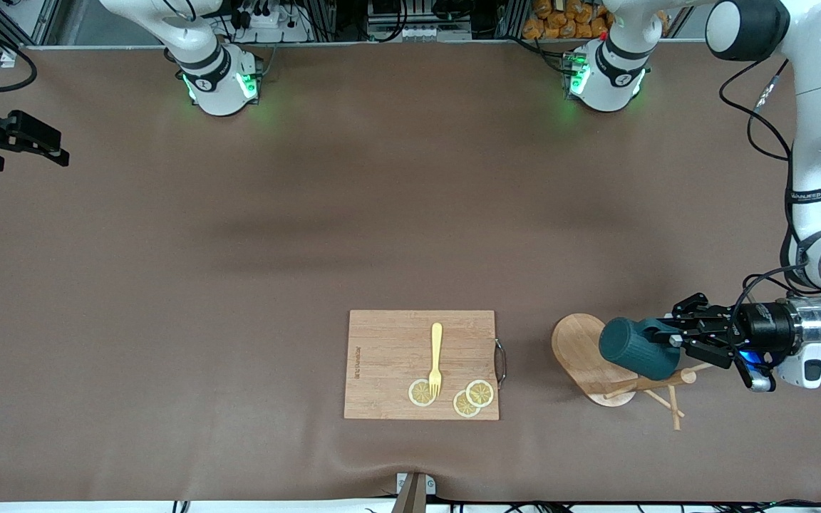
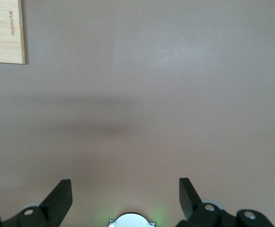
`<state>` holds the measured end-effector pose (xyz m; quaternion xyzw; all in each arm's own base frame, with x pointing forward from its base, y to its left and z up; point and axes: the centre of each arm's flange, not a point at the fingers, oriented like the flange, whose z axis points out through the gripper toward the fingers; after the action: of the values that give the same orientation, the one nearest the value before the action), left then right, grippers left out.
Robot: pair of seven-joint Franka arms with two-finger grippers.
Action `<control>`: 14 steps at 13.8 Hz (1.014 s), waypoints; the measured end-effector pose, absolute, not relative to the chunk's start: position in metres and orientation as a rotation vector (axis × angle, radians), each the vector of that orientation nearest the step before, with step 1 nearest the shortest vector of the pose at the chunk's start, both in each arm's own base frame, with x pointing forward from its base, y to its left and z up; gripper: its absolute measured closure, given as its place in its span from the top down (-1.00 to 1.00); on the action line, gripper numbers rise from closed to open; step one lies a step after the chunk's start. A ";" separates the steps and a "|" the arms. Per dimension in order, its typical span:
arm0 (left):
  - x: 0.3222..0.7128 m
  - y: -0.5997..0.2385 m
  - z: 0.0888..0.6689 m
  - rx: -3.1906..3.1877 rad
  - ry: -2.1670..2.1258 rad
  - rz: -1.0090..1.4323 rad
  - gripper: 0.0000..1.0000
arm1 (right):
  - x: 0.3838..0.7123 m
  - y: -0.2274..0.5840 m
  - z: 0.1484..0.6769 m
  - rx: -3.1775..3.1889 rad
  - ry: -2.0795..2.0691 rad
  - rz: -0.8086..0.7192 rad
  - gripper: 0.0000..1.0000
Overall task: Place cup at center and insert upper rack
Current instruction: 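Hang the mug on a mug tree peg with the left gripper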
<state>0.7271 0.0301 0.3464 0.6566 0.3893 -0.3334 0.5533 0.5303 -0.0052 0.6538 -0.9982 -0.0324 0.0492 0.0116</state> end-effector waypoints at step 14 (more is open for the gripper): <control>0.729 0.030 0.326 1.499 0.931 -0.810 -0.58 | 0.530 -0.005 0.653 -3.112 -0.103 0.156 1.00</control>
<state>0.7294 0.0302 0.3257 0.6372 0.3958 -0.3444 0.5645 0.5304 -0.0046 0.6531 -0.9981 -0.0329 0.0499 0.0118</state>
